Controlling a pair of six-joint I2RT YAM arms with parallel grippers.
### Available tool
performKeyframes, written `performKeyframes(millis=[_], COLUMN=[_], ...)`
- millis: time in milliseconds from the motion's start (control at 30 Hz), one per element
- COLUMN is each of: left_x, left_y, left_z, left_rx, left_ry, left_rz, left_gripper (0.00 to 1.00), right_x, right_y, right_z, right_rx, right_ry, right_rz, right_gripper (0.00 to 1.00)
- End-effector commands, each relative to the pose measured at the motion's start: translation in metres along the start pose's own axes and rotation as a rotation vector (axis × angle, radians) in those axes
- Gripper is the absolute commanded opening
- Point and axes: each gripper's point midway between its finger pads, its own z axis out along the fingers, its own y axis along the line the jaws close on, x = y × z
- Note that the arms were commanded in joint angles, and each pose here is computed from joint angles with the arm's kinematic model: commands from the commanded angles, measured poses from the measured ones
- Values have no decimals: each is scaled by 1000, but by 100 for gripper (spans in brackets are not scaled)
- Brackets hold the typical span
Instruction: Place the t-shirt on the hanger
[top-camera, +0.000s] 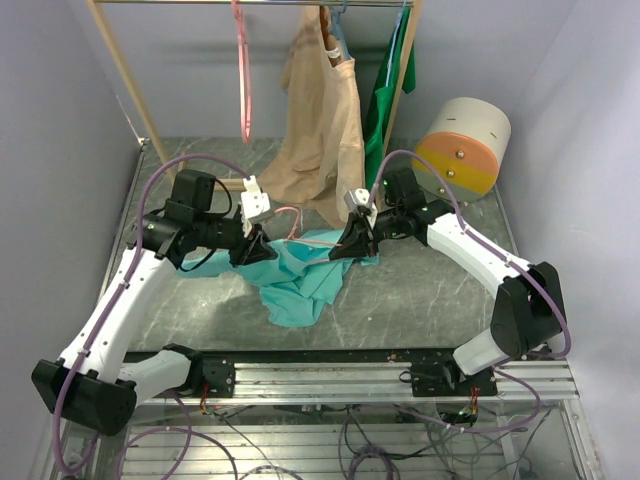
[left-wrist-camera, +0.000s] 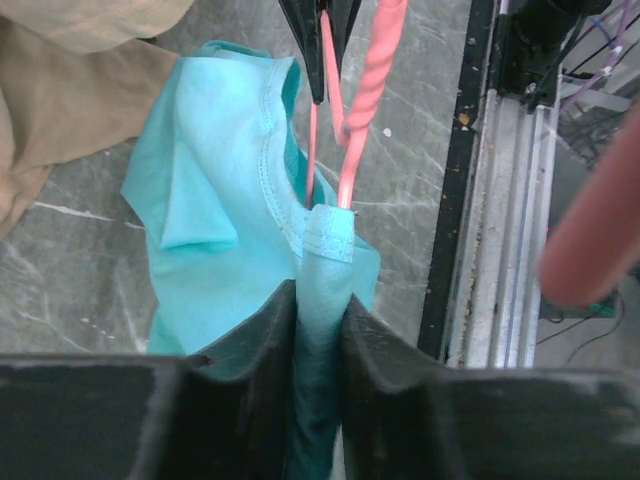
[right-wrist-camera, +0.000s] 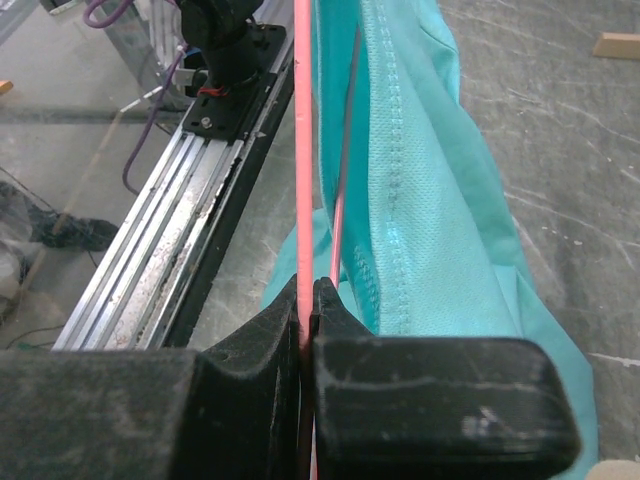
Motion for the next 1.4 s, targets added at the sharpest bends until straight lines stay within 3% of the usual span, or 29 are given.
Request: performKeyframes(millis=[0, 100, 300, 533, 1000, 1167, 1367], left_x=[-13, -20, -30, -37, -44, -52, -53], left_y=[-9, -7, -12, -25, -22, -11, -9], left_z=[1, -1, -14, -32, -28, -25, -26], left_rx=[56, 41, 36, 14, -22, -63, -69], left_ry=[-45, -59, -38, -30, -93, -123, -116], left_rz=[44, 63, 132, 211, 102, 58, 56], left_gripper=[21, 12, 7, 7, 7, 7, 7], right_x=[-11, -4, 3, -27, -81, -75, -67], right_y=[0, -10, -36, -44, -27, -24, -29], right_z=[2, 1, -10, -25, -53, -68, -111], right_rx=[-22, 34, 223, 354, 499, 621, 961], right_ry=[-24, 11, 81, 41, -102, -78, -103], right_rz=[-30, -10, -14, -103, -159, -61, 201], right_gripper=[0, 0, 31, 50, 59, 59, 52])
